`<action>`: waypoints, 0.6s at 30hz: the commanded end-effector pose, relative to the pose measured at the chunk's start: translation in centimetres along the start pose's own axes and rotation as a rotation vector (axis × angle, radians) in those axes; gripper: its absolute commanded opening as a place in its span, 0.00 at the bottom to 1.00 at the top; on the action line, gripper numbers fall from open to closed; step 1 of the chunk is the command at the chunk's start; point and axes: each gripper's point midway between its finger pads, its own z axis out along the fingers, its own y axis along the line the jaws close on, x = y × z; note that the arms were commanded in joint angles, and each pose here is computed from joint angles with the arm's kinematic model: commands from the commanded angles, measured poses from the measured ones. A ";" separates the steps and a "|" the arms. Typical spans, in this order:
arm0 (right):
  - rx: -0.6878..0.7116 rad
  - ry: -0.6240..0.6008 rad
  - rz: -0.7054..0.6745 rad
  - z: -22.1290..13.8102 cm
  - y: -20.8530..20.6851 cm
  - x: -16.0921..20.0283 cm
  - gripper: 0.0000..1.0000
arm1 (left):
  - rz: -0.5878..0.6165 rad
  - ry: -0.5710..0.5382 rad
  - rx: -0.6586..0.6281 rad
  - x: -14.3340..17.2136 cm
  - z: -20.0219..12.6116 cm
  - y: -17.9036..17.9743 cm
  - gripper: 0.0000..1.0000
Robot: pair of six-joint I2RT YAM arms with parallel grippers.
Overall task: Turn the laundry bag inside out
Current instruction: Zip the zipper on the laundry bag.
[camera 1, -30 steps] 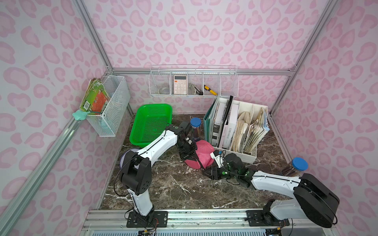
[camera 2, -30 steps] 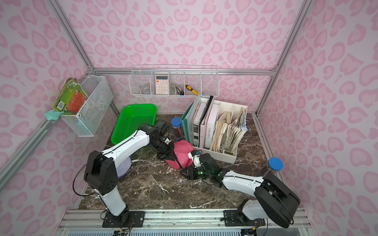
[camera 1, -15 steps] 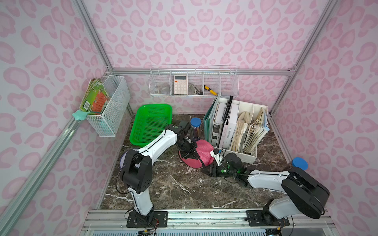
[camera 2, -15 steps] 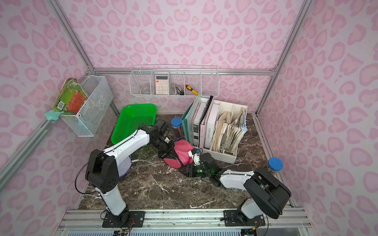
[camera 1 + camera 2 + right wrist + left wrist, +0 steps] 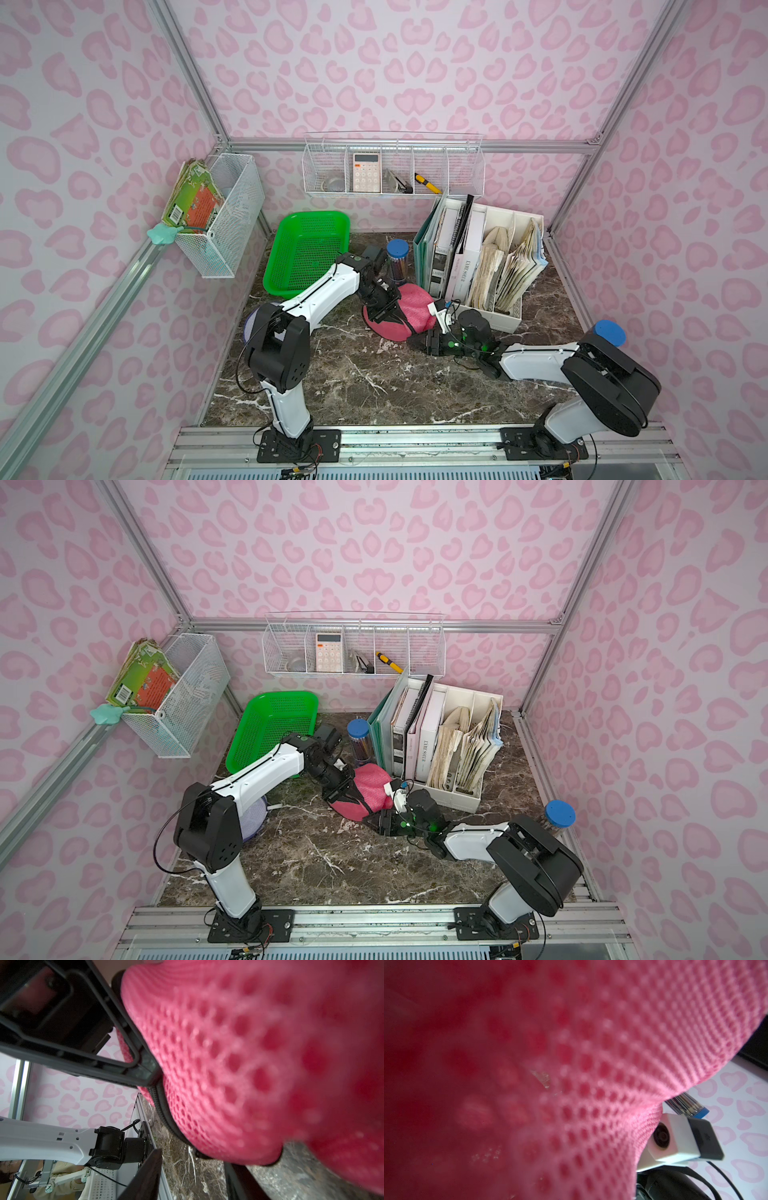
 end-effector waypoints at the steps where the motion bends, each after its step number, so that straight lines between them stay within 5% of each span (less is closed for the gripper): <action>1: -0.048 -0.034 -0.025 -0.1 1.1 -0.9 0.47 | -0.006 0.010 0.007 -0.2 0.3 0.0 0.00; 11: 0.012 -0.036 -0.012 0.0 -0.1 -1.0 0.40 | -0.011 0.008 0.015 -0.5 0.1 -0.1 0.00; 18: 0.043 -0.055 -0.014 0.0 -0.6 -1.4 0.21 | -0.012 0.011 0.018 -0.5 0.1 -0.2 0.00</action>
